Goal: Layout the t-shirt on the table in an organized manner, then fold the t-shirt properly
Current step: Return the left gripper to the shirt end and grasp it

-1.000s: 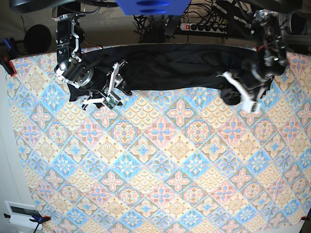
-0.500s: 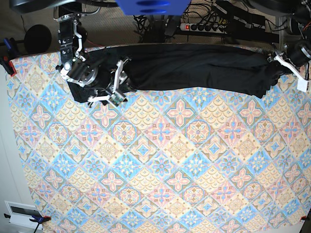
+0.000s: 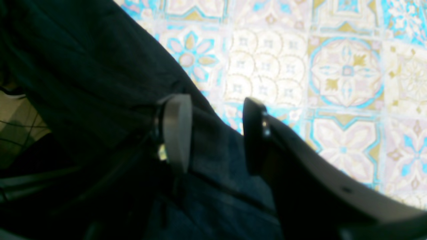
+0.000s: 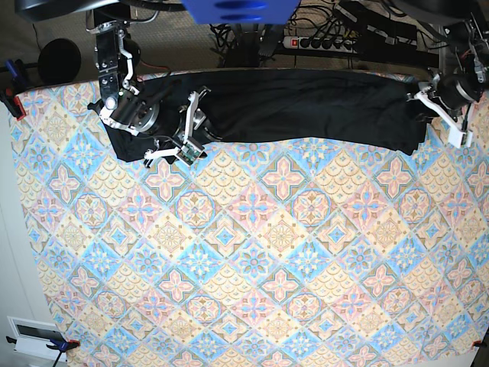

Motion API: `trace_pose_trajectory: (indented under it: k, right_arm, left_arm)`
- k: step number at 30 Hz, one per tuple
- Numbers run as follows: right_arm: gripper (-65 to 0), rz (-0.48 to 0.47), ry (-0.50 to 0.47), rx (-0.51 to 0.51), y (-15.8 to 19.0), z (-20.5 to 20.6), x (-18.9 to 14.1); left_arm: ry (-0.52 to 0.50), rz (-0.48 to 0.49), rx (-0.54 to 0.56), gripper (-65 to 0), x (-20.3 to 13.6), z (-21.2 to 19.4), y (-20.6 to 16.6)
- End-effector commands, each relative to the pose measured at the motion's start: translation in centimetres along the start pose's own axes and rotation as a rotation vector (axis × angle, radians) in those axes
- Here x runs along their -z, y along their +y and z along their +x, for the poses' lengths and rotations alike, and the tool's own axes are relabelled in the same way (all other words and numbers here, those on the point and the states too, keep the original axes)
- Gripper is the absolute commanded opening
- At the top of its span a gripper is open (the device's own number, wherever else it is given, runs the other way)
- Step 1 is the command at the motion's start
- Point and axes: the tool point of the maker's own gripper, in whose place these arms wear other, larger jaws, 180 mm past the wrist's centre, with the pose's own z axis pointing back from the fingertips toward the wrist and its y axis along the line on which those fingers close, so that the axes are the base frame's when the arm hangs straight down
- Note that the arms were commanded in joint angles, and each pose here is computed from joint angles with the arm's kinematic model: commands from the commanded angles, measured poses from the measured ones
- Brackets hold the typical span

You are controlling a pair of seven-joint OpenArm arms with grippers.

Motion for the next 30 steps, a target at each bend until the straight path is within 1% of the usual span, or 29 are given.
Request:
trace_pose_trajectory:
  k: [1, 3, 6, 8, 10, 12, 14, 16, 18, 19, 22, 24, 26, 30]
  right_arm:
    - [-41.2, -0.006, -0.048, -0.011, -0.3, 1.3, -0.4]
    - [-41.2, -0.006, -0.048, -0.011, -0.3, 1.3, -0.4]
    - [-41.2, -0.006, -0.048, -0.011, -0.3, 1.3, -0.4]
    - [-41.2, -0.006, -0.048, -0.011, -0.3, 1.3, -0.4]
    - [-41.2, -0.006, -0.048, -0.011, -0.3, 1.3, -0.4]
    - [-41.2, -0.005, -0.046, -0.009, -0.3, 1.2, -0.3]
    - [-41.2, 0.0, -0.046, -0.011, -0.1, 1.2, -0.3]
    - [-41.2, 0.0, -0.046, -0.011, -0.1, 1.2, -0.3]
    - [-41.2, 0.0, -0.046, -0.011, -0.1, 1.2, -0.3]
    - [-41.2, 0.0, -0.046, -0.011, -0.1, 1.2, -0.3]
    - [-41.2, 0.0, -0.045, -0.01, -0.1, 1.2, -0.2]
    - [-41.2, 0.0, -0.045, -0.01, -0.1, 1.2, -0.2]
    - [-41.2, -0.001, -0.045, -0.009, -0.2, 1.2, -0.3]
    - [-41.2, -0.003, -0.045, -0.009, -0.2, 1.2, -0.3]
  left_arm:
    - [-0.031, 0.01, 0.028, -44.4, -0.4, 1.1, 0.1]
    - [-0.024, 0.046, 0.04, -40.9, -0.4, 1.1, 0.7]
    - [-0.022, 0.095, 0.049, -39.5, -0.6, 1.1, 1.7]
    - [-0.046, 0.144, 0.04, -39.5, -1.4, 1.6, 3.0]
    - [-0.087, 0.196, 0.012, -39.4, -2.5, 2.4, 4.6]
    - [-0.119, 0.229, -0.06, -39.4, -3.0, 2.9, 6.8]
    - [-0.119, 0.227, -0.158, -39.3, -2.3, 2.8, 8.9]
    - [-0.097, 0.219, -0.227, -39.1, -1.5, 2.7, 10.8]
    - [-0.07, 0.167, -0.289, -36.6, 0.0, 2.1, 11.1]
    - [-0.054, 0.143, -0.302, -35.1, 0.6, 1.9, 11.0]
    - [0.004, 0.089, -0.238, -29.7, 1.8, 1.8, 9.9]
    - [0.03, 0.076, -0.228, -27.6, 2.6, 1.2, 9.8]
    - [0.031, 0.068, -0.216, -28.2, 3.3, 1.1, 9.5]
    - [0.085, 0.09, -0.131, -29.4, 4.6, 0.5, 8.9]
